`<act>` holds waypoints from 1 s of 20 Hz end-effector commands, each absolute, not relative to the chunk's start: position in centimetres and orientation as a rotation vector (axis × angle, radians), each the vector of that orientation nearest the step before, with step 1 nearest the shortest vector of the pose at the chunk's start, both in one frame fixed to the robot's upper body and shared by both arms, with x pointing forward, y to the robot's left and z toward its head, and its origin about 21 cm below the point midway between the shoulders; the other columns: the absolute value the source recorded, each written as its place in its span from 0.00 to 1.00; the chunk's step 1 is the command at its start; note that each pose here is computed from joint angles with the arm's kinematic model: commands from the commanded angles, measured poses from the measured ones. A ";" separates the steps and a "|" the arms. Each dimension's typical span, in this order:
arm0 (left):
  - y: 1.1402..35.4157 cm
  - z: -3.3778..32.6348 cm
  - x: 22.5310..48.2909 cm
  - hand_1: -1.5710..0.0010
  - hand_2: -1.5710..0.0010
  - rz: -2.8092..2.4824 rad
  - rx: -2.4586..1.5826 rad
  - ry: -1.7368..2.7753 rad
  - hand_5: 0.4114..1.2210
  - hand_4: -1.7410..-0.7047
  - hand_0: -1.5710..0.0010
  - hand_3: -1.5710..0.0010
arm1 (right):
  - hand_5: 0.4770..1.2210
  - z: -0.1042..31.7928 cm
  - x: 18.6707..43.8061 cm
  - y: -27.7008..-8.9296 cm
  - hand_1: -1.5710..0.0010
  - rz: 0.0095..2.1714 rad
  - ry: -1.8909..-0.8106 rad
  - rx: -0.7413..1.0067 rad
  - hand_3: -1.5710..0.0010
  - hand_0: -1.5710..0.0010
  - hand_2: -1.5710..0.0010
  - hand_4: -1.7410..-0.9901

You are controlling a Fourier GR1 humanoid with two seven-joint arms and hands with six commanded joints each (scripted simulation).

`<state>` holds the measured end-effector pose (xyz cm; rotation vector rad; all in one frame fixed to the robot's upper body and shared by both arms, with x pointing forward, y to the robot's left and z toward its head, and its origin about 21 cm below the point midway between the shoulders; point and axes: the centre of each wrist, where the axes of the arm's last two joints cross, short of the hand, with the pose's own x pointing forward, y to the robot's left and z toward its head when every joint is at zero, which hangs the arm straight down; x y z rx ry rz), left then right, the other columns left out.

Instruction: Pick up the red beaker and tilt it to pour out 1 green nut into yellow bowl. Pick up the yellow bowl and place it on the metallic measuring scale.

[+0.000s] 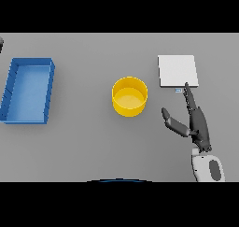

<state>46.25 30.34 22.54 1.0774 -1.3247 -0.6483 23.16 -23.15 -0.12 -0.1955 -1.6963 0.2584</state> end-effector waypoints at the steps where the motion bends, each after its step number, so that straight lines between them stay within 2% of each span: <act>1: 30.9 21.4 45.5 0.00 0.00 -0.583 1.063 -1.308 1.00 0.00 0.00 0.08 | 0.19 0.2 23.0 -23.4 1.00 0.274 -1.717 -0.199 1.00 1.00 1.00 0.71; 8: 32.3 14.0 39.3 0.00 0.00 -0.374 0.994 -1.199 1.00 0.00 0.00 0.08 | 0.25 0.2 22.7 -23.1 1.00 0.303 -1.706 -0.204 1.00 1.00 1.00 0.70; 13: 32.0 11.2 36.8 0.00 0.00 -0.310 0.967 -1.143 1.00 0.00 0.00 0.04 | 0.25 0.3 22.8 -23.2 1.00 0.299 -1.710 -0.197 1.00 1.00 1.00 0.70; 16: 31.9 10.0 36.2 0.00 0.00 -0.294 0.958 -1.103 0.87 0.00 0.00 0.02 | 0.25 0.3 22.5 -23.2 1.00 0.308 -1.709 -0.209 1.00 1.00 1.00 0.71; 18: 32.0 9.2 35.8 0.00 0.00 -0.313 0.965 -1.075 0.69 0.00 0.00 0.01 | 0.25 0.2 22.5 -22.9 1.00 0.303 -1.705 -0.208 1.00 1.00 1.00 0.71; 19: 32.1 9.0 35.5 0.00 0.00 -0.344 0.965 -1.063 0.61 0.07 0.00 0.01 | 0.26 0.2 22.5 -22.9 1.00 0.306 -1.719 -0.209 1.00 1.00 1.00 0.72; 20: 32.2 9.0 35.4 0.00 0.00 -0.372 0.947 -1.040 0.56 0.20 0.00 0.04 | 0.25 0.2 22.5 -23.0 1.00 0.296 -1.716 -0.211 1.00 1.00 1.00 0.72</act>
